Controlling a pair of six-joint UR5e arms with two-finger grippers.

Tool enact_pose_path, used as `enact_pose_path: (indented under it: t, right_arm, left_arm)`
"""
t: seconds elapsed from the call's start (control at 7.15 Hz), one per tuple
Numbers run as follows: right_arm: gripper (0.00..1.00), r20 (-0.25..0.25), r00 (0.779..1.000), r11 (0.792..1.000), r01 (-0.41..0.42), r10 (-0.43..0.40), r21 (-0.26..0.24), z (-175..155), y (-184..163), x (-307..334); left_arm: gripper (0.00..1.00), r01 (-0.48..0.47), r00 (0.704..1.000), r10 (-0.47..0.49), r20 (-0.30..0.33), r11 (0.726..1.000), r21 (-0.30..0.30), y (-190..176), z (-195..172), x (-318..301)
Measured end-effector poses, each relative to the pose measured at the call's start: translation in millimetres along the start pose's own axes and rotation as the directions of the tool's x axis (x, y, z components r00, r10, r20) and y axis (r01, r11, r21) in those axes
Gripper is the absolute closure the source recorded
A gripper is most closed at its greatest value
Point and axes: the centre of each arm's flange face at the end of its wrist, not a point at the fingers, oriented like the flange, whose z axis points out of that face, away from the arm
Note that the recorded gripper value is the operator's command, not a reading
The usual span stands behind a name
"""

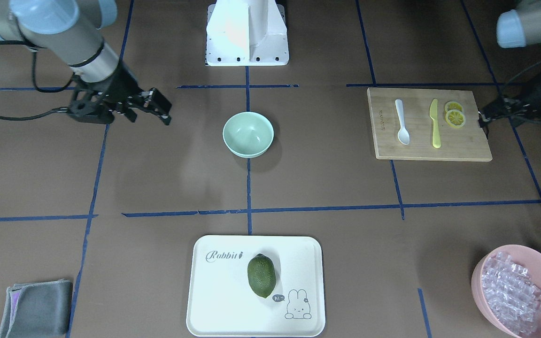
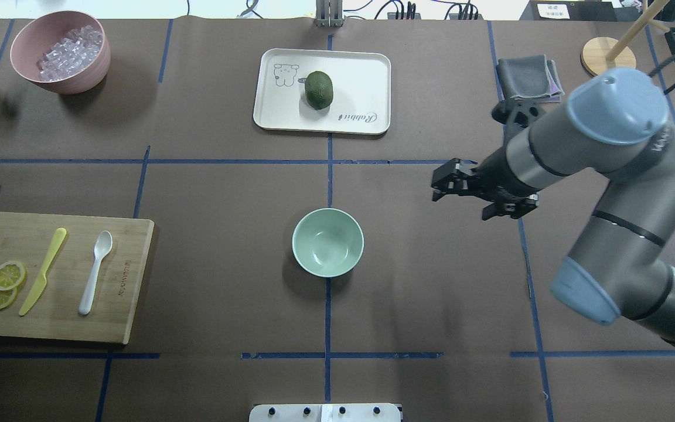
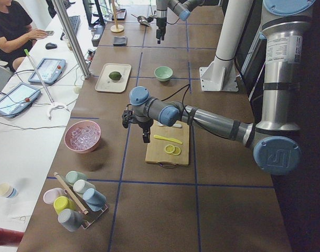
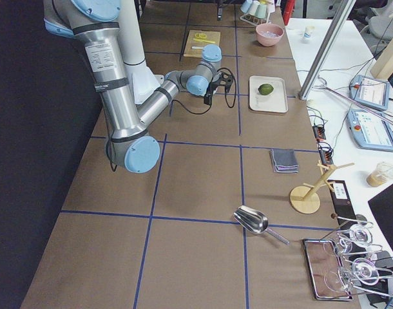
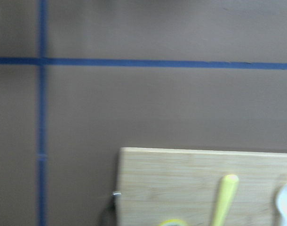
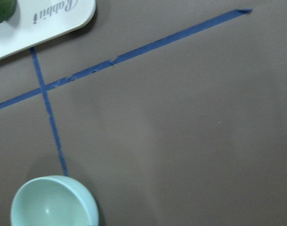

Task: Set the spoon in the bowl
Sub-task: 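Release the bowl and raise the right gripper while the left arm reaches out, then lower the left gripper onto the white spoon and close on its handle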

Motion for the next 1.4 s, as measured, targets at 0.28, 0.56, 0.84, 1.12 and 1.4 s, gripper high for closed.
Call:
enact_pose_path:
  t: [0.28, 0.56, 0.84, 1.12, 1.4]
  right_arm:
    - [0.0, -0.046, 0.997, 0.998, 0.058, -0.057, 0.019, -8.4, -17.1, 47.8]
    - [0.0, -0.061, 0.996, 0.997, 0.067, -0.065, 0.027, -9.8, -22.2, 60.6]
    - [0.0, -0.065, 0.996, 0.997, 0.071, -0.069, 0.033, -8.6, -23.1, 60.4]
    - [0.0, -0.064, 0.995, 0.997, 0.073, -0.071, 0.035, -8.6, -23.3, 59.0]
    - [0.0, -0.064, 0.995, 0.997, 0.073, -0.071, 0.036, -8.8, -23.2, 58.9]
  left_arm:
    - [0.06, -0.035, 0.997, 0.032, 0.063, 0.998, 0.045, 28.3, 47.6, 59.5]
    - [0.09, -0.108, 0.992, 0.105, 0.065, 0.993, 0.039, 45.1, 70.4, 100.3]
    - [0.15, -0.181, 0.982, 0.179, 0.058, 0.983, 0.027, 62.4, 89.0, 133.5]
    - [0.2, -0.238, 0.969, 0.235, 0.074, 0.971, 0.027, 79.3, 106.5, 154.0]
    - [0.2, -0.289, 0.954, 0.286, 0.089, 0.957, 0.023, 83.3, 110.3, 152.2]
